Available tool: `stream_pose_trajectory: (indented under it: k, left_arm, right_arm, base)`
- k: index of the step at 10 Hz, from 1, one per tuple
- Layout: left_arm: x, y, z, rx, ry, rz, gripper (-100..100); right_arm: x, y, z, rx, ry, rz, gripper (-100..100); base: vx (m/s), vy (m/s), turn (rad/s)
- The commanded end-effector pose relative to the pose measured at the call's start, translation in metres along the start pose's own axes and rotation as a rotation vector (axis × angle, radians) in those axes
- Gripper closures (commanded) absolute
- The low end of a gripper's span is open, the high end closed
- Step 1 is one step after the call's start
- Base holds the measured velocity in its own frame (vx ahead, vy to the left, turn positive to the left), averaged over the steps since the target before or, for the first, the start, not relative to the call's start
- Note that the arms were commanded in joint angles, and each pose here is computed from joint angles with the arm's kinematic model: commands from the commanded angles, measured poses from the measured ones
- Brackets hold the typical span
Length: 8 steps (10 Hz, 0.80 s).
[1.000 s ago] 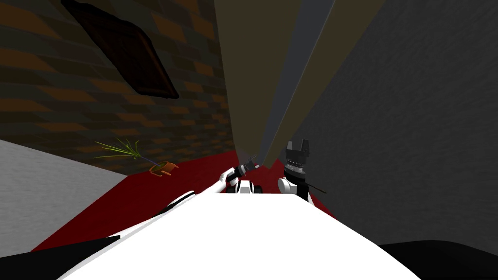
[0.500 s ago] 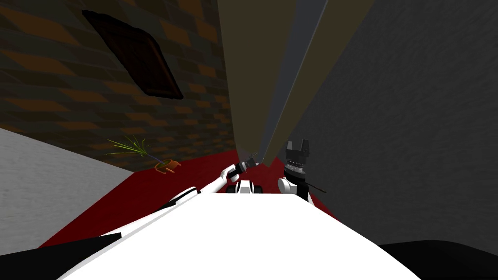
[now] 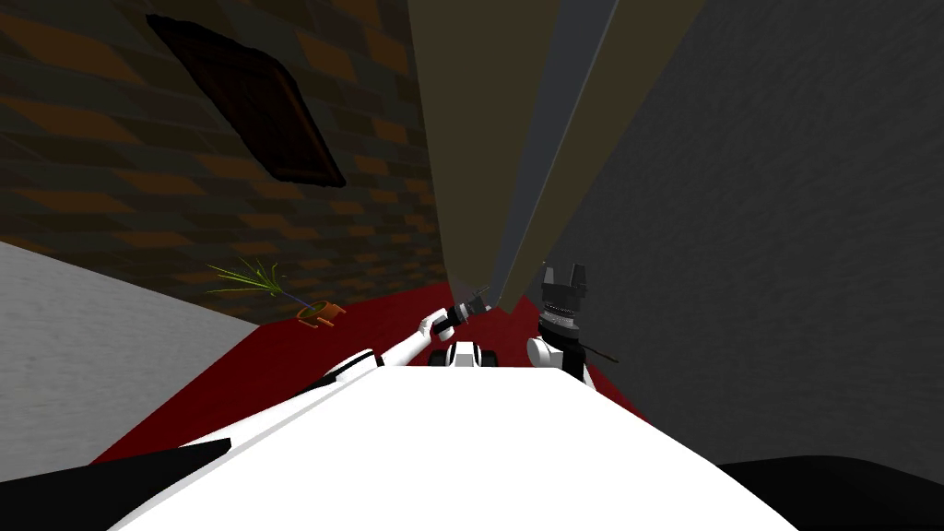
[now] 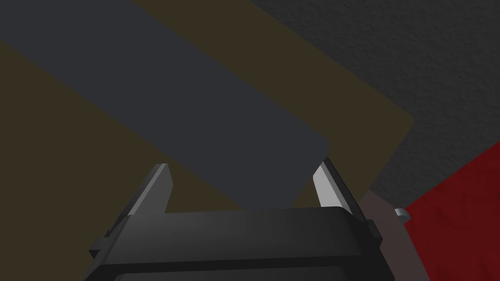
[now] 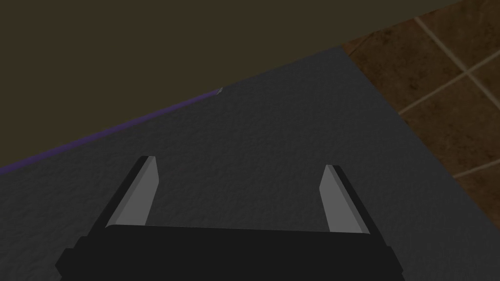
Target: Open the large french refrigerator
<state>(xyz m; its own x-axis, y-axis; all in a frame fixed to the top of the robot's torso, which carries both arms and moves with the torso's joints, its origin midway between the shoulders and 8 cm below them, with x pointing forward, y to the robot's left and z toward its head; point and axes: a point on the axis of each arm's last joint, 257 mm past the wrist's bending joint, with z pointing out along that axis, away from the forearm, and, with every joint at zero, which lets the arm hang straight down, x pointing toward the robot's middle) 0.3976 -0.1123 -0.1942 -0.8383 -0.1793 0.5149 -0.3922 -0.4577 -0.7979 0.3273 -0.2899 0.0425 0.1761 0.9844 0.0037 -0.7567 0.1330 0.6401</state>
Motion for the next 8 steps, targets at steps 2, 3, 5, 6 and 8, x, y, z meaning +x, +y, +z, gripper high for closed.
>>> stream_pose_trajectory:
  k: [2,3,5,6,8]
  left_arm:
    - [0.013,-0.019,0.014,0.033,0.042,0.003,-100]
    - [0.013,-0.019,0.014,0.033,0.042,0.003,-100]
    - [0.013,-0.025,0.019,0.032,0.043,0.003,-100]
    - [0.013,-0.025,0.019,0.032,0.043,0.003,-100]
    - [-0.002,-0.005,0.006,-0.012,-0.011,-0.002,-100]
  right_arm:
    - [0.000,0.000,0.000,0.000,0.000,0.000,0]
    - [0.000,0.000,0.000,0.000,0.000,0.000,0]
    - [0.000,0.000,0.000,0.000,0.000,0.000,0]
    - [0.000,0.000,0.000,0.000,0.000,0.000,0]
    - [0.000,0.000,0.000,0.000,0.000,0.000,0]
  base:
    - [-0.014,-0.001,-0.005]
    - [-0.001,0.001,0.014]
    - [-0.020,0.007,0.008]
    - [-0.011,0.000,-0.008]
    - [0.005,-0.004,-0.004]
